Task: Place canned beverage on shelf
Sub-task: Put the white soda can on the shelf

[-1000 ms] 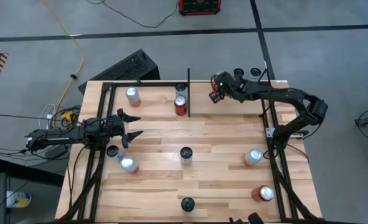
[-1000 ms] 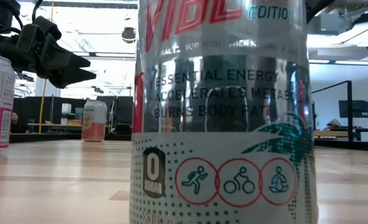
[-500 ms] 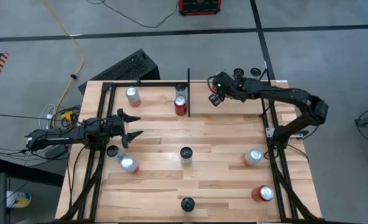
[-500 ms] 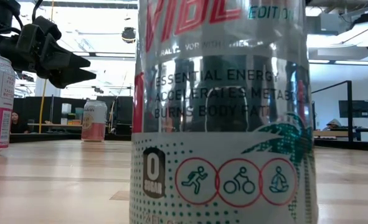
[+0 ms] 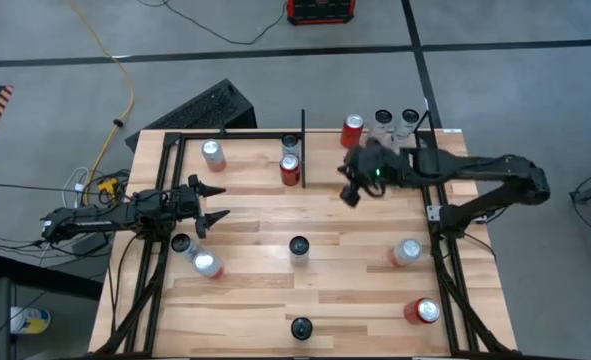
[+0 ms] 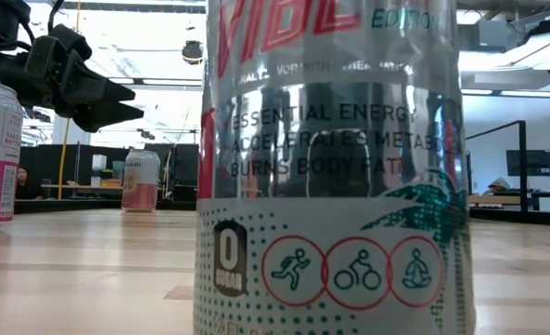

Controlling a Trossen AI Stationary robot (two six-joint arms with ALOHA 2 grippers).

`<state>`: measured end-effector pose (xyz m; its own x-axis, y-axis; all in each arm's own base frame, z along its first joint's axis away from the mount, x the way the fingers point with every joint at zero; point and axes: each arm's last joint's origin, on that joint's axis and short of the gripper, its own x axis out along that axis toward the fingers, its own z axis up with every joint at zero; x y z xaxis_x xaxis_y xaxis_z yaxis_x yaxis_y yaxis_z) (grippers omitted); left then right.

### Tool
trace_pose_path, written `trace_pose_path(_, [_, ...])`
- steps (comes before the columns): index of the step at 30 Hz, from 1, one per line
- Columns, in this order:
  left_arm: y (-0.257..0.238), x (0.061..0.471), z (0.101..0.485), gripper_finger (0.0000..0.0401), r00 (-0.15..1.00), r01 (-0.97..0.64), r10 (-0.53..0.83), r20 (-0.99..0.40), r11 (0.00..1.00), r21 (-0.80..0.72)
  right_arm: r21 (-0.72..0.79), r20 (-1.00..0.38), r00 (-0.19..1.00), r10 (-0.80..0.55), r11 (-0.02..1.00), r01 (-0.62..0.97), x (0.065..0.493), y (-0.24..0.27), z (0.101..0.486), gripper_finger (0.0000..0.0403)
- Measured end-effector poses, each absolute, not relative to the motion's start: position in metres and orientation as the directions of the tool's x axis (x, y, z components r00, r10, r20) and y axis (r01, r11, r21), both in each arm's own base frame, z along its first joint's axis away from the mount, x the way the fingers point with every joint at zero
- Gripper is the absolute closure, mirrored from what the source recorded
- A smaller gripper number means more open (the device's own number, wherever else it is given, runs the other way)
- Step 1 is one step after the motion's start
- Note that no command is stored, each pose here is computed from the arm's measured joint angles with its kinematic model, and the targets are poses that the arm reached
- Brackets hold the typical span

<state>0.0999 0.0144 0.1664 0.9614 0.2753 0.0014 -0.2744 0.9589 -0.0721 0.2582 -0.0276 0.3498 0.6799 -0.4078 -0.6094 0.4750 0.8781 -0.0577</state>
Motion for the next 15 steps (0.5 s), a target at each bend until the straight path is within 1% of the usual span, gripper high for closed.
trace_pose_path(4, [0.014,0.1,0.166,0.0074,0.961,-0.274,0.275,0.001,0.959,-0.072,-0.025,-0.62,0.715,-0.323,0.919,0.393,0.262,0.003,0.347,0.0378])
trace_pose_path(8, [0.014,0.1,0.166,0.0074,0.961,-0.274,0.275,0.001,0.959,-0.072,0.03,-0.638,0.729,-0.248,0.938,0.345,0.259,0.031,0.345,0.0377])
trace_pose_path(12, [0.014,0.1,0.166,0.0074,0.961,-0.274,0.275,0.001,0.959,-0.072,0.087,-0.667,0.725,-0.169,0.95,0.301,0.25,0.051,0.344,0.0377])
trace_pose_path(15, [0.014,0.1,0.166,0.0074,0.961,-0.274,0.275,0.001,0.959,-0.072,0.119,-0.713,0.697,-0.072,0.968,0.222,0.244,0.061,0.344,0.0377])
